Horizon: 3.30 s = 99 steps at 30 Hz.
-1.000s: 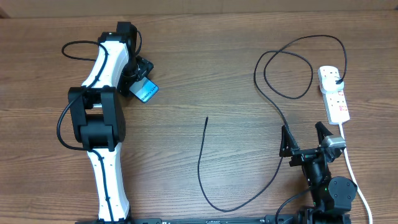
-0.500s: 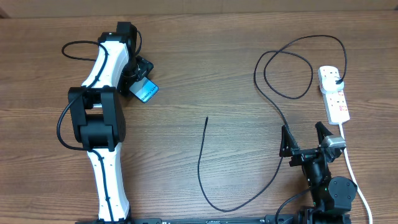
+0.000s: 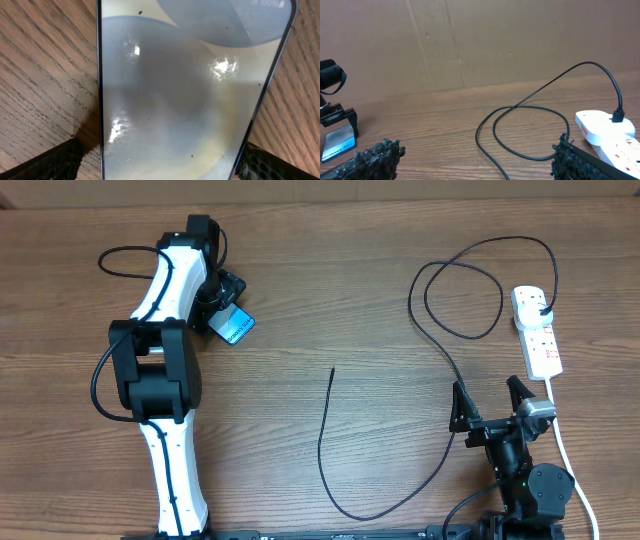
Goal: Plug charger to phone and switch on socket
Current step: 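Close the left gripper on the phone's long edges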
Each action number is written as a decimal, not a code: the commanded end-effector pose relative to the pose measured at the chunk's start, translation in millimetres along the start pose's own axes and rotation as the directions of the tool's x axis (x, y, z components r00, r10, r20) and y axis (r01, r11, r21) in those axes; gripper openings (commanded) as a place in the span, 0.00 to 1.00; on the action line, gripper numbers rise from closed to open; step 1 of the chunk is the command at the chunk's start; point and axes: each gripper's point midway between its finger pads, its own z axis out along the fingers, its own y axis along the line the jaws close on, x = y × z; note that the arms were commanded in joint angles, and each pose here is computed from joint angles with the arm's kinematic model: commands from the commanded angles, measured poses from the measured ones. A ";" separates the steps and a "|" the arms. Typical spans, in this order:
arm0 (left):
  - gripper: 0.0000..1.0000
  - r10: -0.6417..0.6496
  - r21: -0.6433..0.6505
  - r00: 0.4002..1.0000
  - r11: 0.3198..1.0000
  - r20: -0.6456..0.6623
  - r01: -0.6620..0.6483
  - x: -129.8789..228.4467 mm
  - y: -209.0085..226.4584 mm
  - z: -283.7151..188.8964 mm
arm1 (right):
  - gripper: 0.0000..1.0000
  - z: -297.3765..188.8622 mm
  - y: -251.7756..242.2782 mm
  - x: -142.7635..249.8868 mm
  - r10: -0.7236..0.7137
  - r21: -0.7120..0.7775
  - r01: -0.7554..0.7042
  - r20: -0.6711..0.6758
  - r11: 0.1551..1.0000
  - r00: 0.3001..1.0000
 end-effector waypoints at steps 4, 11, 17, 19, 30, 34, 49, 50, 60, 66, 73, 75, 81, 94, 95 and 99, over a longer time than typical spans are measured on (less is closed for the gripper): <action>1.00 -0.042 -0.044 0.999 0.998 -0.027 0.041 -0.6 15.2 18.9 | 1.00 0.2 -0.7 1.7 -0.004 0.004 0.004 0.005 1.000 1.000; 1.00 -0.058 -0.041 0.998 0.998 -0.020 0.057 -5.3 16.6 19.2 | 1.00 0.2 -0.7 1.6 -0.004 0.004 0.004 0.005 1.000 1.000; 1.00 -0.059 -0.040 0.998 0.998 -0.023 0.059 -5.6 16.9 19.3 | 1.00 0.2 -0.7 1.7 -0.004 0.004 0.004 0.005 1.000 1.000; 1.00 -0.059 -0.040 0.998 0.997 -0.024 0.058 -5.2 17.0 19.2 | 1.00 0.2 -0.7 1.6 -0.004 0.004 0.004 0.005 1.000 1.000; 1.00 -0.059 -0.043 0.998 0.997 -0.026 0.058 -4.8 17.6 19.2 | 1.00 0.2 -0.7 1.7 -0.004 0.004 0.004 0.005 1.000 1.000; 1.00 -0.059 -0.043 0.998 0.997 -0.026 0.058 -4.8 17.6 19.2 | 1.00 0.2 -0.7 1.6 -0.004 0.004 0.004 0.005 1.000 1.000; 0.96 -0.059 -0.043 0.998 0.997 -0.024 0.058 -5.1 17.5 19.2 | 1.00 0.2 -0.7 1.7 -0.004 0.004 0.004 0.005 1.000 1.000; 0.96 -0.059 -0.043 0.998 0.997 -0.024 0.058 -5.1 17.5 19.2 | 1.00 0.2 -0.7 1.7 -0.004 0.004 0.004 0.005 1.000 1.000; 0.94 -0.059 -0.042 0.998 0.997 -0.024 0.058 -5.1 17.4 19.2 | 1.00 0.2 -0.7 1.7 -0.004 0.004 0.004 0.005 1.000 1.000; 0.87 -0.059 -0.039 0.998 0.998 -0.023 0.058 -5.5 16.7 19.3 | 1.00 0.2 -0.7 1.6 -0.004 0.004 0.004 0.005 1.000 1.000; 0.84 -0.059 -0.039 0.998 0.998 -0.023 0.058 -5.5 16.7 19.3 | 1.00 0.2 -0.7 1.6 -0.004 0.004 0.004 0.005 1.000 1.000; 0.84 -0.059 -0.039 0.998 0.998 -0.023 0.058 -5.5 16.7 19.3 | 1.00 0.2 -0.7 1.6 -0.004 0.004 0.004 0.005 1.000 1.000; 0.83 -0.056 -0.039 0.998 0.998 -0.023 0.055 -4.5 16.0 19.2 | 1.00 0.2 -0.7 1.6 -0.004 0.004 0.004 0.005 1.000 1.000; 0.73 -0.056 -0.043 0.998 0.998 -0.025 0.055 -4.0 16.9 19.2 | 1.00 0.2 -0.7 1.7 -0.004 0.004 0.004 0.005 1.000 1.000; 0.72 -0.056 -0.043 0.998 0.998 -0.025 0.055 -4.0 17.0 19.3 | 1.00 0.2 -0.7 1.6 -0.004 0.004 0.004 0.005 1.000 1.000; 0.66 -0.056 -0.049 0.998 0.997 -0.030 0.054 -2.9 18.4 19.1 | 1.00 0.2 -0.7 1.7 -0.004 0.004 0.004 0.005 1.000 1.000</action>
